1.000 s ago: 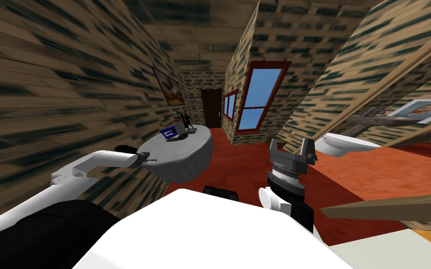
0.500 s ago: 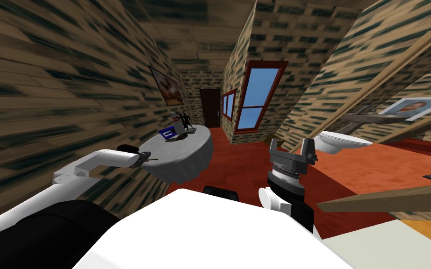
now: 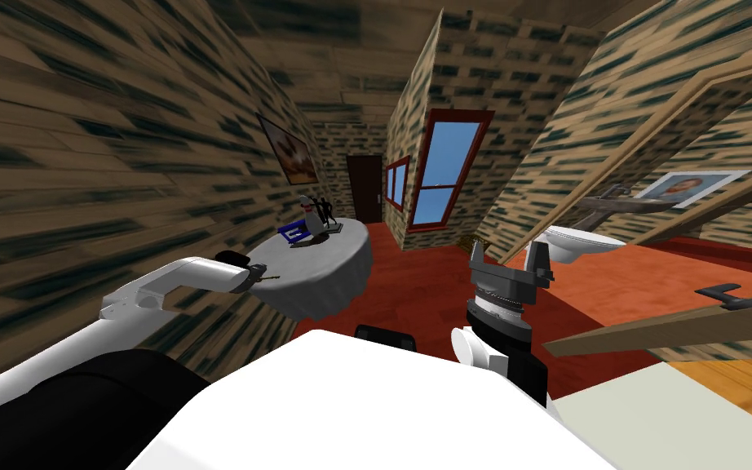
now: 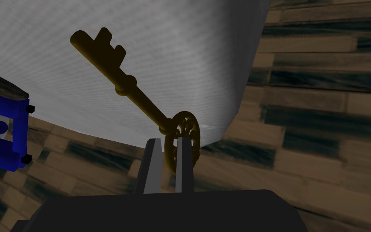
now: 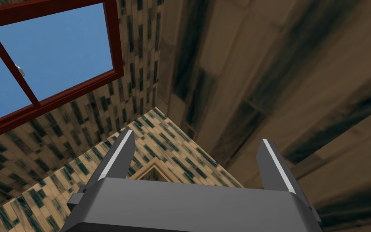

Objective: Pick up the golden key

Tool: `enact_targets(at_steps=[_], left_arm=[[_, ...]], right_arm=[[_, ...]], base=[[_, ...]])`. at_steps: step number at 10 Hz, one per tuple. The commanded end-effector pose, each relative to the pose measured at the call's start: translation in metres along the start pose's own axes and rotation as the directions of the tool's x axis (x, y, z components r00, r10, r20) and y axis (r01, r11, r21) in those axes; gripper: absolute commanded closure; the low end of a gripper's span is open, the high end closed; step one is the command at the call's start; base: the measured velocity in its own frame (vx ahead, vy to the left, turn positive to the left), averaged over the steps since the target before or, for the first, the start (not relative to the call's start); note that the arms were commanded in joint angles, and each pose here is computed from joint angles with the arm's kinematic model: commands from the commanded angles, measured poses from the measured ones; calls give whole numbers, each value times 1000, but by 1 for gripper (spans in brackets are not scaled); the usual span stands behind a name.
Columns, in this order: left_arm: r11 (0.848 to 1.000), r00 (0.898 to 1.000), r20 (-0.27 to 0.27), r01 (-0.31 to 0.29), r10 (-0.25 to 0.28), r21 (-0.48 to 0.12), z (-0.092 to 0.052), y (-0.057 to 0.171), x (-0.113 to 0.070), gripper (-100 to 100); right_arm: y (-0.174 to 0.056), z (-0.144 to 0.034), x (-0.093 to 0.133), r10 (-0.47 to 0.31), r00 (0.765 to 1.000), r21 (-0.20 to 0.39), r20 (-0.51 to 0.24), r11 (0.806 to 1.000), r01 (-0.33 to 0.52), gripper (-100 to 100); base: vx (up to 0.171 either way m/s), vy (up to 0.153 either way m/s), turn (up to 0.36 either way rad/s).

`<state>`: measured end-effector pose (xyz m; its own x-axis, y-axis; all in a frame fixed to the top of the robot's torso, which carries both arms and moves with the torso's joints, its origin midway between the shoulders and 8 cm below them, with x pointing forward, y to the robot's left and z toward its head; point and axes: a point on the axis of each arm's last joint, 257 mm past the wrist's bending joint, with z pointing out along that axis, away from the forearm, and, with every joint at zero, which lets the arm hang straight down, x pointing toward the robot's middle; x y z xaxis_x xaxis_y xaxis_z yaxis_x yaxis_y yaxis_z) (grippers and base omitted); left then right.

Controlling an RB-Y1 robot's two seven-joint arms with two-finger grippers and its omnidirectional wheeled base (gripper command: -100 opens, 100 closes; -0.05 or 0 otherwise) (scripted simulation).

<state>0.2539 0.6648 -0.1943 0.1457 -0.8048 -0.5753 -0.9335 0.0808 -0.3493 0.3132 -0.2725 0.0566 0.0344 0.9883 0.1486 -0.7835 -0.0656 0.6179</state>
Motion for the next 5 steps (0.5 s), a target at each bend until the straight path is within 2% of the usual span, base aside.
enact_targets(at_steps=[1,3,5], left_arm=[[1000,1000,6,10,-10,-9,-8,-1,7,100],[1000,1000,16,20,-20,-16,-18,-2,14,100],[1000,1000,15,23,-23,-14,-17,-3,14,100]], right_arm=[[0,0,0,0,1000,0,0,1000,0,0],[0,0,0,0,1000,0,0,1000,0,0],[0,0,0,0,1000,0,0,1000,0,0]], base=[[-74,52,-71],[-75,62,-76],[-29,30,-23]])
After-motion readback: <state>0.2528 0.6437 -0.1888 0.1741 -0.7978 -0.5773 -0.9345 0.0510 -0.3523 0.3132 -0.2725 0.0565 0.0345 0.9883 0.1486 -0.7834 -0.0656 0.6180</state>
